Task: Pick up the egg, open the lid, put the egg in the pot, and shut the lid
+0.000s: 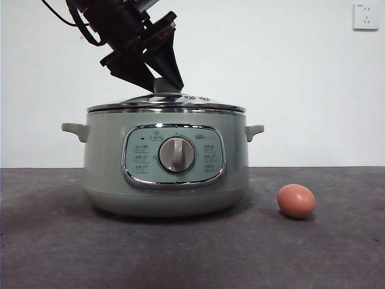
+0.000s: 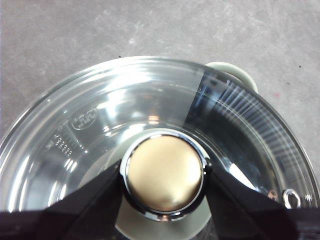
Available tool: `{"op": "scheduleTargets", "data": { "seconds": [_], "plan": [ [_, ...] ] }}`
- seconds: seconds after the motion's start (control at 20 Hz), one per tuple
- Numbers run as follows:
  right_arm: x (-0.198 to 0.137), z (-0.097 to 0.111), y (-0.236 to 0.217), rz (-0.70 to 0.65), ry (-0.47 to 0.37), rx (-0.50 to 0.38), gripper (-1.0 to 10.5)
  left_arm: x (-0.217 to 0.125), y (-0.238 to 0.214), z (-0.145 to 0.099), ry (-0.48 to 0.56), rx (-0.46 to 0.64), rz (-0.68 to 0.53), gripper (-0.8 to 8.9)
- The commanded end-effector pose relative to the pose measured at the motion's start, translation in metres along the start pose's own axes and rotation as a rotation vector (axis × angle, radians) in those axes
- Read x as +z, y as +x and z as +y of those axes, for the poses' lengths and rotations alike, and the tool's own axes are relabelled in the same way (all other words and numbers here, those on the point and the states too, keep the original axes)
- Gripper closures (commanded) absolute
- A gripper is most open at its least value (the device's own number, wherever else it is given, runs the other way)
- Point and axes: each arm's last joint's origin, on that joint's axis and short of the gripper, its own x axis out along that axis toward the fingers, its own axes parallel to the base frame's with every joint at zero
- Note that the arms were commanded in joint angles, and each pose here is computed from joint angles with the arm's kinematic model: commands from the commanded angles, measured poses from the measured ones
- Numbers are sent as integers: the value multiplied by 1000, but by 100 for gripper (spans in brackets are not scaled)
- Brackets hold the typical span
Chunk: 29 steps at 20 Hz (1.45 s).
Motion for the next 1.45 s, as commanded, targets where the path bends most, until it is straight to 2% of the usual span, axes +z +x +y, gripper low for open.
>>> {"op": "scheduleTargets", "data": {
  "seconds": [0.05, 0.3, 0.5, 0.65, 0.95, 1.2, 1.45],
  "plan": [
    [1, 0, 1, -2, -1, 3, 350, 18, -19, -5, 9, -20, -80, 821],
    [7, -4, 9, 5, 3, 4, 351, 41, -67, -12, 32, 6, -172, 821],
    [19, -13, 31, 37, 19, 7, 351, 41, -123, -18, 34, 56, -245, 821],
    [29, -22, 58, 80, 53, 14, 352, 30, -168, -20, 12, 139, -253, 821],
    [38, -22, 136, 242, 20, 57, 353, 2, -240, -37, -10, 205, -296, 821],
    [30, -17, 197, 374, 5, 48, 353, -20, -281, -57, -10, 263, -328, 821],
    [21, -8, 236, 424, -40, 19, 354, -44, -307, -73, -19, 272, -316, 821]
  ]
}}
